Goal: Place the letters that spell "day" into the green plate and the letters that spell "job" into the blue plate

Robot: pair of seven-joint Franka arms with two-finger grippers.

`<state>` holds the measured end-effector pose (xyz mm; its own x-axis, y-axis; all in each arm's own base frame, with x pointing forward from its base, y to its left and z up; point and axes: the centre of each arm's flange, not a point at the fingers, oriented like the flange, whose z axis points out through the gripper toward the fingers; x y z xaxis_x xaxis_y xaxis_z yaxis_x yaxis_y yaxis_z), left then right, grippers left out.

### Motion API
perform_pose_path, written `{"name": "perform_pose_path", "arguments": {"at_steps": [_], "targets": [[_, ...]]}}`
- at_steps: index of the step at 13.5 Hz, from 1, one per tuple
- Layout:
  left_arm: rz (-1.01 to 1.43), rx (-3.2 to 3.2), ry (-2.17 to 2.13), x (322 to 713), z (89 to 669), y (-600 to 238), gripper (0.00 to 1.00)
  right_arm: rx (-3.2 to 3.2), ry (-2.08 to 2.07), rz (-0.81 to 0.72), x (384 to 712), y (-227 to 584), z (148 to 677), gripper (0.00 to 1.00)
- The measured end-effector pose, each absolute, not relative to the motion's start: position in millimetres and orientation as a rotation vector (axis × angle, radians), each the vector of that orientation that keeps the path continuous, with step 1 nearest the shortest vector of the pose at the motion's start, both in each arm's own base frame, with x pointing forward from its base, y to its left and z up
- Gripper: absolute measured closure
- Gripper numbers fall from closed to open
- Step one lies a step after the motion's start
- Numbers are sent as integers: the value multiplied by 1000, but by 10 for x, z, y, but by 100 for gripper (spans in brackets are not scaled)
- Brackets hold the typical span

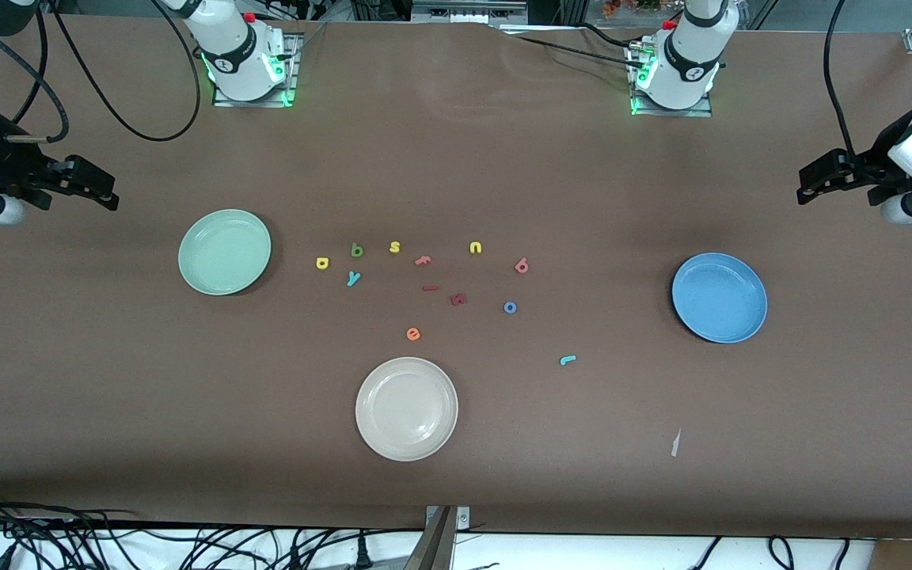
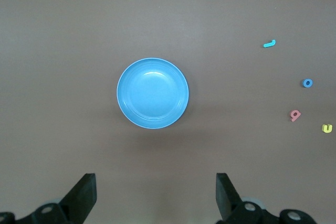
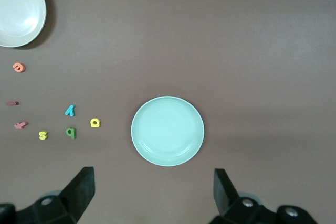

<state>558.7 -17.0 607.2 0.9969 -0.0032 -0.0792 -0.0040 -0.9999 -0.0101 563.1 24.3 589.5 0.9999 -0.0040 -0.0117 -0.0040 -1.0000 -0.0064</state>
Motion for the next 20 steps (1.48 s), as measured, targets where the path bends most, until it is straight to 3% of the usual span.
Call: {"name": "perform_pose_path", "arguments": {"at_steps": [20], "targets": [[143,-3128,17,5572,6062,-211,0,-3124,71,50,5606,397,5844,0]]}}
